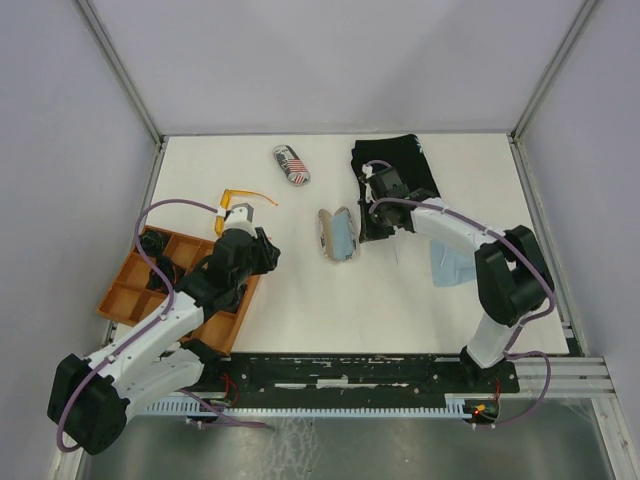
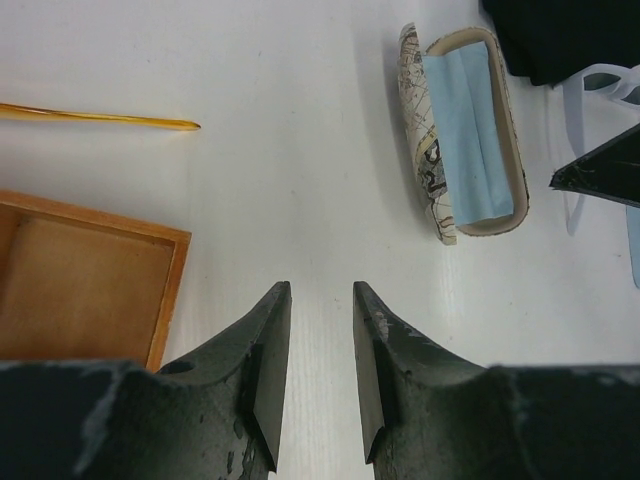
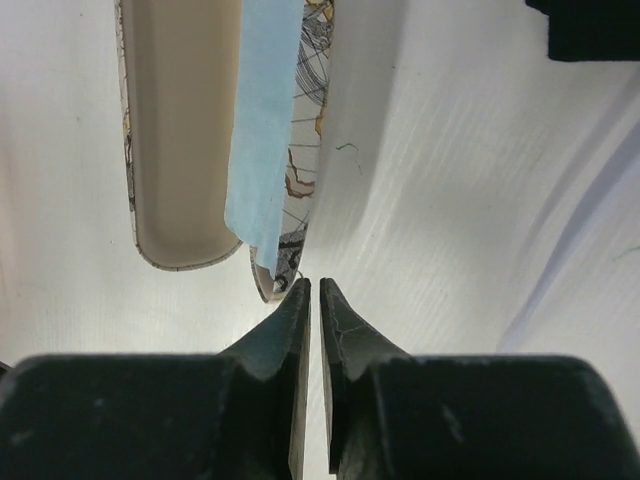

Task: Organize the sunglasses
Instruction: Adjust the sunglasses case at the center of the board.

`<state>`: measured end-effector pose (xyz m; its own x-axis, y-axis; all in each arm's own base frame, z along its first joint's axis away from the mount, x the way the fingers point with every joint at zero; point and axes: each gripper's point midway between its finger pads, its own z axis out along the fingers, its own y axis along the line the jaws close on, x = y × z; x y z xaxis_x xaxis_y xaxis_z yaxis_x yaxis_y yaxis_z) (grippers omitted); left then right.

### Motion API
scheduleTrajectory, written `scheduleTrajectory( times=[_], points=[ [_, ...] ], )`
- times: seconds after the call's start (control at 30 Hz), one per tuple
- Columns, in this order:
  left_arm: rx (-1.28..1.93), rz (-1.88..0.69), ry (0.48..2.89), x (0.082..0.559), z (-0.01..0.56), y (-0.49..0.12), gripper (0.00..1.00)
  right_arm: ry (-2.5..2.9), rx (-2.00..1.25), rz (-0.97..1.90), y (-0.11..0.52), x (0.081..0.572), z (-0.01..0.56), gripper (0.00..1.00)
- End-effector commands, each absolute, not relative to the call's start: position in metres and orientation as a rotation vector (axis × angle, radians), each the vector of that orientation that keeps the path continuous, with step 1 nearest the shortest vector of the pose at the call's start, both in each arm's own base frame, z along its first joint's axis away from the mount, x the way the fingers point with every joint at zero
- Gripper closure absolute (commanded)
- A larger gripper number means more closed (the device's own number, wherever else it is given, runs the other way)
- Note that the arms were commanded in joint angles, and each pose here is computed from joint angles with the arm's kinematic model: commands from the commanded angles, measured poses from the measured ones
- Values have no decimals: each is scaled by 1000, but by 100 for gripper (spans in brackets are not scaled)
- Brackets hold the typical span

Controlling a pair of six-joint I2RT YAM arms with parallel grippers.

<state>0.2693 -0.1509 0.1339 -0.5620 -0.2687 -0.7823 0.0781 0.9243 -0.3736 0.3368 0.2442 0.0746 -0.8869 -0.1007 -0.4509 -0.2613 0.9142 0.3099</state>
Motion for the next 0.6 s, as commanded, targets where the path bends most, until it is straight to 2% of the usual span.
scheduleTrajectory(
  times=[0.0,0.57],
  points=[
    [-174,-466,2065,278,160,-150,61,2495,-232,482,234,345,114,84],
    [-122,-481,2097,286,160,-163,59,2341,-39,175,142,308,150,77]
  ],
)
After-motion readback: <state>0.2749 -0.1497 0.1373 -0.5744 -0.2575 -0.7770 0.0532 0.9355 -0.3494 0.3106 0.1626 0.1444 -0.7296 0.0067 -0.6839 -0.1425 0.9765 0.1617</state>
